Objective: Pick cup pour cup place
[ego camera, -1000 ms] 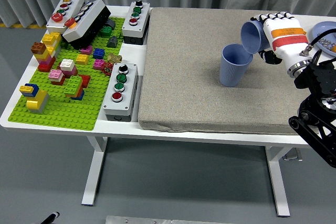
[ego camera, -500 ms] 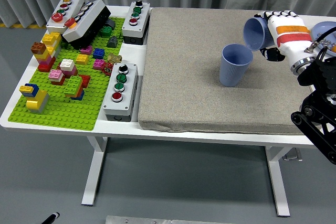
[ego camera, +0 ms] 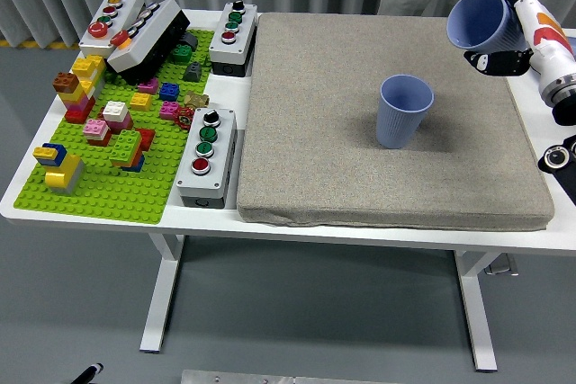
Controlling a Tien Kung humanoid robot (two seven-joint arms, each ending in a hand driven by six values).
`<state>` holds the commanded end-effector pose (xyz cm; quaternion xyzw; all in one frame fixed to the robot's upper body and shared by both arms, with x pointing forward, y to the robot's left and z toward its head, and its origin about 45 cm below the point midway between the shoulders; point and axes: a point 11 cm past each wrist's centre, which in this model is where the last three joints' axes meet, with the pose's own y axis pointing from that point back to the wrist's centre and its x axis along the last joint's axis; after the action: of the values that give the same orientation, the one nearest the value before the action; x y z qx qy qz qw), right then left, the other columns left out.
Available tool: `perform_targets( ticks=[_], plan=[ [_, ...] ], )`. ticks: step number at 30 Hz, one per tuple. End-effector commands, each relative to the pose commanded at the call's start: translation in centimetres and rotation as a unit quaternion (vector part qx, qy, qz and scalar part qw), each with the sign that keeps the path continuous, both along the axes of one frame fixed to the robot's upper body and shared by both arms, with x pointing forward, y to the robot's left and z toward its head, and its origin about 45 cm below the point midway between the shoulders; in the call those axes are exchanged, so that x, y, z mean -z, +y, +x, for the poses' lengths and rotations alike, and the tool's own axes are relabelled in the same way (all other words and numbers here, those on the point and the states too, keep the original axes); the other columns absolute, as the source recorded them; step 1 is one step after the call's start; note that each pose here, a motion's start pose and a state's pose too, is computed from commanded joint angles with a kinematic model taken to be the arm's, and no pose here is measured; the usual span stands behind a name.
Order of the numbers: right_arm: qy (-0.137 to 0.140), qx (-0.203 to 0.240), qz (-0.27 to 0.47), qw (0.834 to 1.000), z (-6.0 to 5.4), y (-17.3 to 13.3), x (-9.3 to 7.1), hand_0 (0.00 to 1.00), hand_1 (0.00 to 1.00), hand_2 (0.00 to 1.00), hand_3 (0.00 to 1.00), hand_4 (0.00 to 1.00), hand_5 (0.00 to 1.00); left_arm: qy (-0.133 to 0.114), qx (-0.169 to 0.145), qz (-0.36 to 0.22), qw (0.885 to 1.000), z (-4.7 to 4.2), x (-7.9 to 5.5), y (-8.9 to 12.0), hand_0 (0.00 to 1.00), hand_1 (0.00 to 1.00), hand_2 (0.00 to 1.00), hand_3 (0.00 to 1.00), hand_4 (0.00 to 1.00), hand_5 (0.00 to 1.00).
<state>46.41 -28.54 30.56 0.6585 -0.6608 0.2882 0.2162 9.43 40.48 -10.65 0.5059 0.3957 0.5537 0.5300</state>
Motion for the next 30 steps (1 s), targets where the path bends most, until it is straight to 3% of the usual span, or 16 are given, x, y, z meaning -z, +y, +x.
perform_targets(
  ticks=[7, 15, 20, 30],
  plan=[
    [0.046, 0.018, 0.168, 0.985, 0.0, -3.3, 2.3, 0.870, 0.769, 0.689, 0.717, 0.722, 0.031, 0.000, 0.001, -0.001, 1.000, -0.05, 0.0, -0.1, 0.835, 0.813, 0.863, 0.779, 0.626, 0.998],
    [0.082, 0.055, 0.347, 0.933, -0.9, -4.5, 6.5, 0.871, 0.768, 0.686, 0.717, 0.723, 0.033, 0.001, 0.003, -0.002, 1.000, -0.01, 0.1, -0.2, 0.835, 0.813, 0.862, 0.779, 0.622, 0.998],
    [0.097, 0.068, 0.361, 0.925, -1.6, -4.7, 8.5, 0.874, 0.768, 0.686, 0.717, 0.724, 0.032, 0.001, 0.005, -0.002, 1.000, 0.01, 0.1, -0.3, 0.835, 0.813, 0.862, 0.779, 0.622, 0.998],
    [0.110, 0.083, 0.325, 0.936, -2.6, -4.3, 10.6, 0.876, 0.769, 0.686, 0.717, 0.723, 0.035, 0.001, 0.007, -0.003, 1.000, 0.03, 0.1, -0.3, 0.835, 0.813, 0.862, 0.779, 0.620, 0.998]
  ],
)
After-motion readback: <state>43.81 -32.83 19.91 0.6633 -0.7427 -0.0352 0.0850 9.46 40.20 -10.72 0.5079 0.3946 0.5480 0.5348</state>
